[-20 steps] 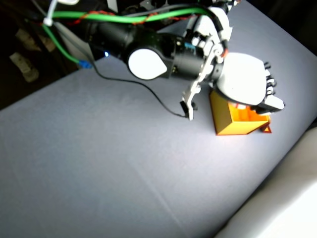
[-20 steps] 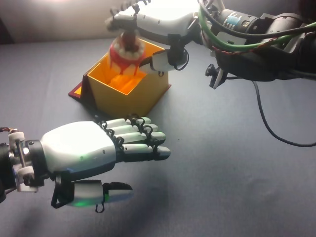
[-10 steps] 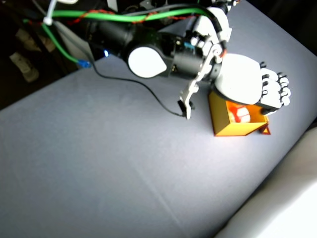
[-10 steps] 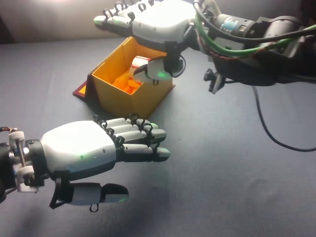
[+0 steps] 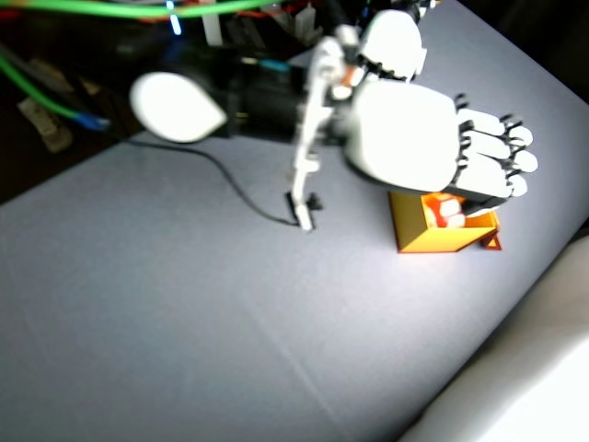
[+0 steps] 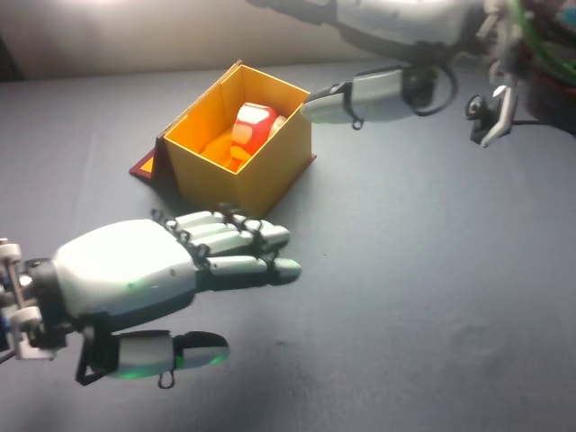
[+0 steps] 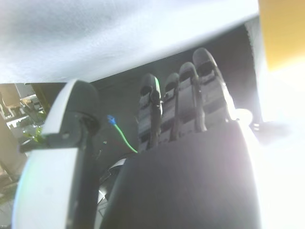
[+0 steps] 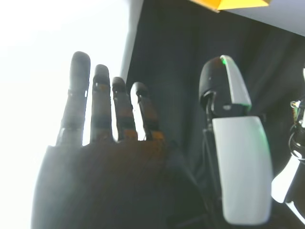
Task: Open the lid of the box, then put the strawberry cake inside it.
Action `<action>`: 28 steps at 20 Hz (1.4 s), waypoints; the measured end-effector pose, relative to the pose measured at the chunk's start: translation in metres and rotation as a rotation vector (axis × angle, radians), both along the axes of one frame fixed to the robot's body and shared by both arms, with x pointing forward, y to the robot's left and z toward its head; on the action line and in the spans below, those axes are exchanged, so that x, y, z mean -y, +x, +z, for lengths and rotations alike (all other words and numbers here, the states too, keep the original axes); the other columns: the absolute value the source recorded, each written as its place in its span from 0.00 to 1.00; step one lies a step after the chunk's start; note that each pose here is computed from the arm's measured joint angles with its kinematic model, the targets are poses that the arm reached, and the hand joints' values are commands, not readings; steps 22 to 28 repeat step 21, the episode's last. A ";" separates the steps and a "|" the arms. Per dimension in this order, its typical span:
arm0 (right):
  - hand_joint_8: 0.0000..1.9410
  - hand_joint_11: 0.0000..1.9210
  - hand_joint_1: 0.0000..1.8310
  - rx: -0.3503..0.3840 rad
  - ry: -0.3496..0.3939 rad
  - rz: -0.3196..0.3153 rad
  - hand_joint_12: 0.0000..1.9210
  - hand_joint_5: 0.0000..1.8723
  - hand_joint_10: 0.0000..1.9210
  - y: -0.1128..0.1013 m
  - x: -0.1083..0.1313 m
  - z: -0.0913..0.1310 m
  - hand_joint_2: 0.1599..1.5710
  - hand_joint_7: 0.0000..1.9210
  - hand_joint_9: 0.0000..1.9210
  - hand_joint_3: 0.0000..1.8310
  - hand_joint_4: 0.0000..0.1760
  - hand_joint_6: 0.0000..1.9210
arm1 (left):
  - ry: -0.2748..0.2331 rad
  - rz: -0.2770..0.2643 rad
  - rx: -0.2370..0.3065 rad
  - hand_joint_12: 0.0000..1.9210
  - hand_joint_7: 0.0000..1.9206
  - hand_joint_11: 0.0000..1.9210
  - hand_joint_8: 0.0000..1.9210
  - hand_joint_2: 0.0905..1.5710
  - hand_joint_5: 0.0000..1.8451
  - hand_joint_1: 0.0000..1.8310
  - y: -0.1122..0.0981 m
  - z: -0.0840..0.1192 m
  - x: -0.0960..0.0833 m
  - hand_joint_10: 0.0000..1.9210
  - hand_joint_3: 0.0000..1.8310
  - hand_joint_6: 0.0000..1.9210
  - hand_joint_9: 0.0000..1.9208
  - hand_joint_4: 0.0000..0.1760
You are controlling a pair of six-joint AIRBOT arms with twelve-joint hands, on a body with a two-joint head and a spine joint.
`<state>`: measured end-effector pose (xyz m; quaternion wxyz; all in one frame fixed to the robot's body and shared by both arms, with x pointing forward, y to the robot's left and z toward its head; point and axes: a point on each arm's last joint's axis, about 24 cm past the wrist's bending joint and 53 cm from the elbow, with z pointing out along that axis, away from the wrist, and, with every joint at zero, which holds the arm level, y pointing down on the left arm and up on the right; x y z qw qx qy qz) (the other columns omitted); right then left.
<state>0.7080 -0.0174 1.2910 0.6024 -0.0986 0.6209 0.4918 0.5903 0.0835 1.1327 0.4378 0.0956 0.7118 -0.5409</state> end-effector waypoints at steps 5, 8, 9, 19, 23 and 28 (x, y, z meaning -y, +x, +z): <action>0.00 0.00 0.27 0.018 -0.001 0.010 0.05 0.00 0.00 -0.037 0.048 -0.022 0.77 0.00 0.00 0.00 0.20 0.00 | -0.020 0.079 0.039 0.49 0.02 0.00 0.00 0.88 0.05 0.32 0.004 0.011 -0.025 0.02 0.00 0.00 0.04 0.19; 0.00 0.00 0.27 -0.003 0.014 -0.007 0.00 0.00 0.00 -0.054 0.079 -0.035 0.80 0.00 0.00 0.01 0.41 0.00 | -0.068 0.127 0.088 0.57 0.01 0.00 0.00 0.90 0.02 0.25 0.005 0.029 -0.041 0.01 0.00 0.00 0.04 0.29; 0.00 0.00 0.23 -0.020 0.036 -0.008 0.00 0.00 0.00 -0.065 0.091 -0.043 0.77 0.00 0.00 0.00 0.28 0.00 | -0.087 0.159 0.117 0.34 0.00 0.00 0.00 0.90 0.00 0.24 0.007 0.038 -0.050 0.00 0.00 0.00 0.00 0.00; 0.00 0.00 0.37 -0.001 0.182 -0.114 0.00 0.00 0.00 -0.122 0.165 -0.045 0.79 0.00 0.00 0.00 0.00 0.00 | -0.246 0.305 0.270 0.00 0.00 0.00 0.00 0.88 0.00 0.28 0.009 0.088 -0.090 0.00 0.01 0.00 0.00 0.49; 0.00 0.00 0.32 0.005 0.201 -0.142 0.00 0.00 0.00 -0.132 0.179 -0.048 0.77 0.00 0.00 0.00 0.00 0.00 | -0.258 0.311 0.304 0.00 0.00 0.00 0.00 0.90 0.00 0.20 0.005 0.096 -0.094 0.00 0.01 0.00 0.00 0.66; 0.00 0.00 0.32 0.005 0.201 -0.142 0.00 0.00 0.00 -0.132 0.179 -0.048 0.77 0.00 0.00 0.00 0.00 0.00 | -0.258 0.311 0.304 0.00 0.00 0.00 0.00 0.90 0.00 0.20 0.005 0.096 -0.094 0.00 0.01 0.00 0.00 0.66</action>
